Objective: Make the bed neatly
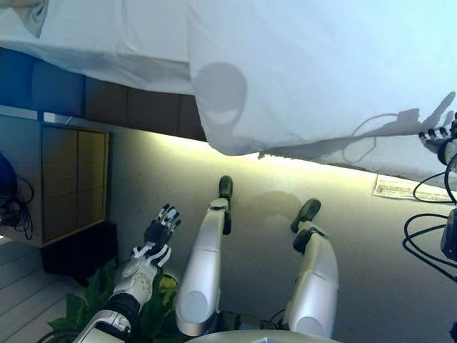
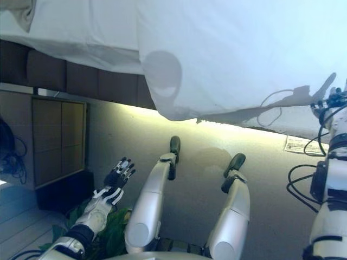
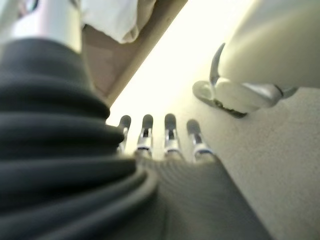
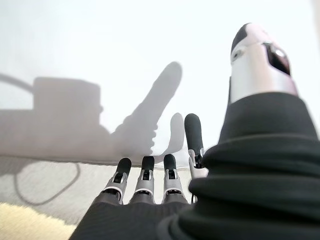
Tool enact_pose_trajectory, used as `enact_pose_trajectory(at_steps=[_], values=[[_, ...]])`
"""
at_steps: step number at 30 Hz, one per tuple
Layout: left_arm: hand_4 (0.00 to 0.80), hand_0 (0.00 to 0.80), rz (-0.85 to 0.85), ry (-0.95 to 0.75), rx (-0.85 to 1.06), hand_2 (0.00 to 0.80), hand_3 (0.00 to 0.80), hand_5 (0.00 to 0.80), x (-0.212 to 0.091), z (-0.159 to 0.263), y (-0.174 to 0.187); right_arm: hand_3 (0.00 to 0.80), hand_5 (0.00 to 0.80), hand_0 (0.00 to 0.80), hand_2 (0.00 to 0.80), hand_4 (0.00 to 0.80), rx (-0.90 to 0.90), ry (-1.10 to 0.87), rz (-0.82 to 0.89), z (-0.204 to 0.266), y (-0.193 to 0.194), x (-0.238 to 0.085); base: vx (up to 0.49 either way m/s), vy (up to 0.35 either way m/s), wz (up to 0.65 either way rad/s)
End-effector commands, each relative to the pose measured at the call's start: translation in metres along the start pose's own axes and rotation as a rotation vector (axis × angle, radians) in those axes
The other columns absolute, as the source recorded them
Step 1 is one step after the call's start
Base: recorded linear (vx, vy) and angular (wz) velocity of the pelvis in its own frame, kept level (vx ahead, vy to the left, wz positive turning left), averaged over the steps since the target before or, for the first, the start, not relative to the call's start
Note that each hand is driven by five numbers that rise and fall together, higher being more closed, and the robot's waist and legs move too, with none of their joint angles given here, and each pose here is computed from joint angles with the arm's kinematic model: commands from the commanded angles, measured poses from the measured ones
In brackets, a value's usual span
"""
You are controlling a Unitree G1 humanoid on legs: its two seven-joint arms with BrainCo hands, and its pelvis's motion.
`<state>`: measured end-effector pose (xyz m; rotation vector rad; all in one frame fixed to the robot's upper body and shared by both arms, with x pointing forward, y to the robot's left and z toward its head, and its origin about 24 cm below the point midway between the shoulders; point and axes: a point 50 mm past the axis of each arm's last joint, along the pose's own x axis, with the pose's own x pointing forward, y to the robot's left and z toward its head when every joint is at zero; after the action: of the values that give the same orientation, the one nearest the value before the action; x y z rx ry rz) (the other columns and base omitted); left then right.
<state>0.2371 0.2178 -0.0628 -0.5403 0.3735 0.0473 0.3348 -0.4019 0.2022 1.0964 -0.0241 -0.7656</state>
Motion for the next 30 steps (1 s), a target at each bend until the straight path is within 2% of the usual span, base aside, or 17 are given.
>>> enact_pose_trajectory(at_steps=[1, 6, 12, 21, 30], values=[[0.0, 0.0, 0.054, -0.02, 0.002, 0.0, 0.0, 0.0, -0.018, -0.001, 0.023, 0.0, 0.0, 0.0, 0.0, 0.0, -0.071, -0.183, 0.073, 0.049, 0.022, -0.016, 0.004, 0.026, -0.04], [0.0, 0.0, 0.057, -0.015, 0.0, 0.0, 0.0, 0.0, -0.022, -0.002, 0.027, 0.0, 0.0, 0.0, 0.0, 0.0, -0.103, -0.224, 0.142, 0.058, 0.043, -0.025, -0.002, 0.017, -0.02], [0.0, 0.0, 0.052, -0.012, -0.001, 0.0, 0.0, 0.0, -0.025, -0.003, 0.031, 0.0, 0.0, 0.0, 0.0, 0.0, -0.189, -0.17, 0.235, 0.042, 0.058, -0.026, -0.005, 0.01, -0.04], [0.0, 0.0, -0.014, -0.056, 0.011, 0.0, 0.0, 0.0, -0.013, 0.007, 0.012, 0.0, 0.0, 0.0, 0.0, 0.0, -0.317, 0.003, 0.221, -0.001, 0.039, -0.011, -0.033, 0.009, 0.0], [0.0, 0.0, -0.043, -0.071, -0.002, 0.0, 0.0, 0.0, -0.009, 0.007, 0.004, 0.0, 0.0, 0.0, 0.0, 0.0, -0.477, 0.011, 0.401, -0.02, 0.045, -0.01, 0.025, 0.024, 0.0]])
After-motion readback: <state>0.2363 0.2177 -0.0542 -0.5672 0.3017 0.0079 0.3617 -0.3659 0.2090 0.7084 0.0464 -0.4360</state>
